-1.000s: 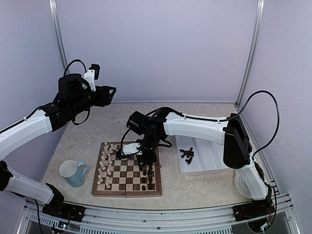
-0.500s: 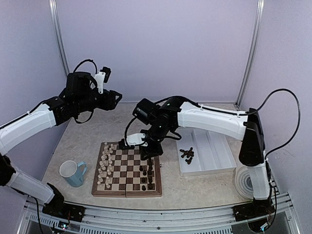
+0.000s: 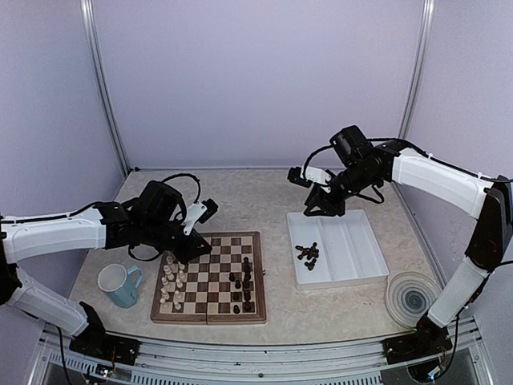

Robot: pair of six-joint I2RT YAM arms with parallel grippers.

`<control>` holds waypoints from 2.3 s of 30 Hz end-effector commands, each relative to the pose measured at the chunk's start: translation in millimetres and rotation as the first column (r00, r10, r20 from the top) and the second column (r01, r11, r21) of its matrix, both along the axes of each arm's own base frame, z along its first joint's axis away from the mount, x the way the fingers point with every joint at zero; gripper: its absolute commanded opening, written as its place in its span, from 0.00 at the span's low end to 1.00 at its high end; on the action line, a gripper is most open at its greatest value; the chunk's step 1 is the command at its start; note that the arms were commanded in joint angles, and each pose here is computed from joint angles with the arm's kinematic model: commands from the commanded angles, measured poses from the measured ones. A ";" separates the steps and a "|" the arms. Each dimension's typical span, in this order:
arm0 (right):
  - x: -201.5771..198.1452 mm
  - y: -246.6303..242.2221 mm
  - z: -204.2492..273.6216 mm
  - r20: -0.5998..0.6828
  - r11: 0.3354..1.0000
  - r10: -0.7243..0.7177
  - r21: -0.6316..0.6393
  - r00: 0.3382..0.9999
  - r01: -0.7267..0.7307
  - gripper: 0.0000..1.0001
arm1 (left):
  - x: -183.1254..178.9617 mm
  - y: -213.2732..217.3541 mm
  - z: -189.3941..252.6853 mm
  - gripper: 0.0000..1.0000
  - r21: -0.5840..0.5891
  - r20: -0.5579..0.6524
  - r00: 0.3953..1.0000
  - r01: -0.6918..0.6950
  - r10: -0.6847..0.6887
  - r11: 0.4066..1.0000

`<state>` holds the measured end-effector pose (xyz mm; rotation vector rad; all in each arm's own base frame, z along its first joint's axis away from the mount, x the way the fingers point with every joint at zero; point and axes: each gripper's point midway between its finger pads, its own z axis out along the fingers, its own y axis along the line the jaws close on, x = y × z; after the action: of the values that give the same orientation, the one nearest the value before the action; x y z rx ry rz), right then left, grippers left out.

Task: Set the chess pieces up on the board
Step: Adjust the pawn at e7.

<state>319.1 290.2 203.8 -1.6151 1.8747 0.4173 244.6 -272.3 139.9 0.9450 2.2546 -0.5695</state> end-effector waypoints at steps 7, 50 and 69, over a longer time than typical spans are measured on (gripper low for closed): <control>-1.8 5.2 -3.0 -0.020 0.997 0.019 0.077 1.000 -0.018 0.31 | -22.2 -27.8 -55.8 0.00 0.102 -0.093 0.991 0.106 -0.097 0.989; -0.3 9.1 -19.5 -0.076 0.998 0.031 0.054 0.997 -0.027 0.33 | -24.7 -49.7 -106.7 0.00 0.140 -0.182 0.974 0.163 -0.136 0.977; 12.4 -50.9 -99.4 -0.091 0.990 -0.014 -0.139 0.996 0.001 0.36 | 38.8 -69.8 110.2 0.56 -0.016 0.350 0.931 0.117 -0.104 0.993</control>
<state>331.3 247.1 132.8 -1.6256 2.0063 0.4195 258.4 -332.4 157.0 1.1446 2.1681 -0.4712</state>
